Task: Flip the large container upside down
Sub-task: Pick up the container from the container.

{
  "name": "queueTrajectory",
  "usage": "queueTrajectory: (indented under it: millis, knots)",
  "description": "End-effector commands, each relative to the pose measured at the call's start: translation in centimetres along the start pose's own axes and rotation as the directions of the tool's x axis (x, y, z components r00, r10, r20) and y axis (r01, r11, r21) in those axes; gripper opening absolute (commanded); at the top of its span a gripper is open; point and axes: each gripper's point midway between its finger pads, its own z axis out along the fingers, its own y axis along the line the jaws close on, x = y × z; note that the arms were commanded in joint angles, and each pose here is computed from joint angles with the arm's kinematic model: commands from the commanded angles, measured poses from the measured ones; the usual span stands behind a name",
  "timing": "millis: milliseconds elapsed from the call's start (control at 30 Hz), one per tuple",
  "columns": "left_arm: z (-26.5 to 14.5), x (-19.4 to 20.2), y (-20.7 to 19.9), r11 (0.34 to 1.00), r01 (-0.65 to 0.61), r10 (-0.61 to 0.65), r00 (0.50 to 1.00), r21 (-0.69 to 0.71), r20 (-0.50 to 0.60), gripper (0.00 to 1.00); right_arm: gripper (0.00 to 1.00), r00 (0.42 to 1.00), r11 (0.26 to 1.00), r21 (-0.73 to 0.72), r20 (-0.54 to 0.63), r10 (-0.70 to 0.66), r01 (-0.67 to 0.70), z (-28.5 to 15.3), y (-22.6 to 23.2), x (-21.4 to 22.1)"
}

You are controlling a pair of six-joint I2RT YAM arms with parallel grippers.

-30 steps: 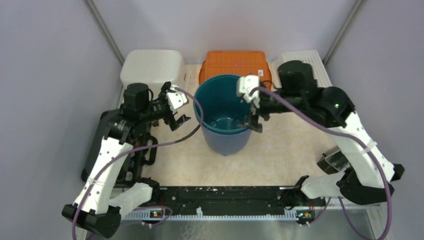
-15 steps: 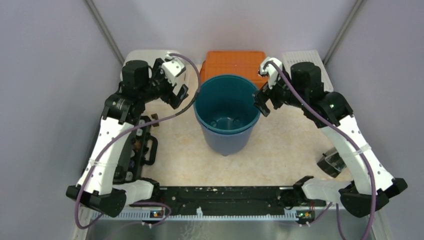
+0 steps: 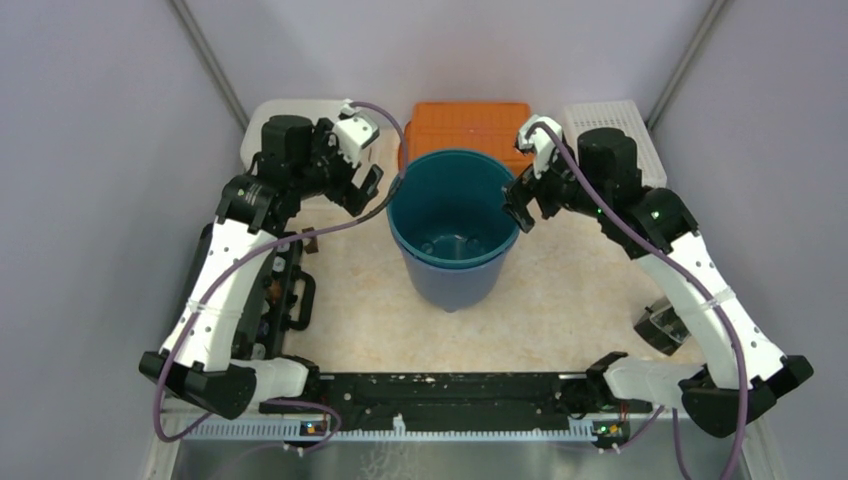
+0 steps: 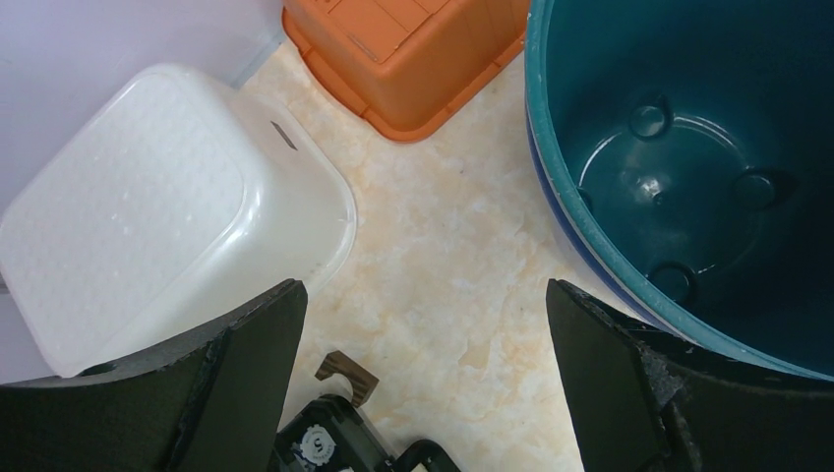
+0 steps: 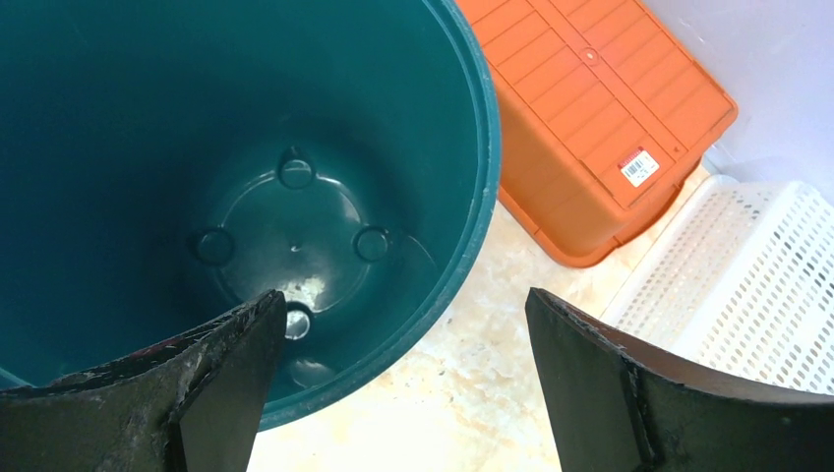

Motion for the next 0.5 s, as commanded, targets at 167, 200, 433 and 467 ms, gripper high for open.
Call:
queueTrajectory:
  millis: [167, 200, 433, 467]
  knots:
    - [-1.2, -0.7, 0.3, 0.999, -0.017, 0.018, 1.000, -0.037, 0.008, 0.99, 0.91, 1.000, 1.000, -0.015, 0.012, 0.014, -0.014, 1.4, 0.0, 0.1]
    - [-1.3, -0.7, 0.3, 0.999, -0.021, 0.022, 1.000, -0.037, 0.010, 0.99, 0.91, 1.000, 1.000, -0.016, 0.011, 0.009, -0.009, 1.4, 0.0, 0.2]
    - [-1.8, -0.9, -0.4, 0.999, -0.042, 0.042, 0.999, -0.008, 0.026, 0.99, 0.90, 1.000, 0.999, -0.039, 0.013, -0.002, 0.002, 1.5, 0.3, 0.1]
    - [-1.8, -0.8, -0.5, 0.999, -0.044, 0.044, 0.999, -0.006, 0.025, 0.99, 0.90, 1.000, 0.999, -0.041, 0.011, -0.001, 0.001, 1.6, 0.3, 0.2]
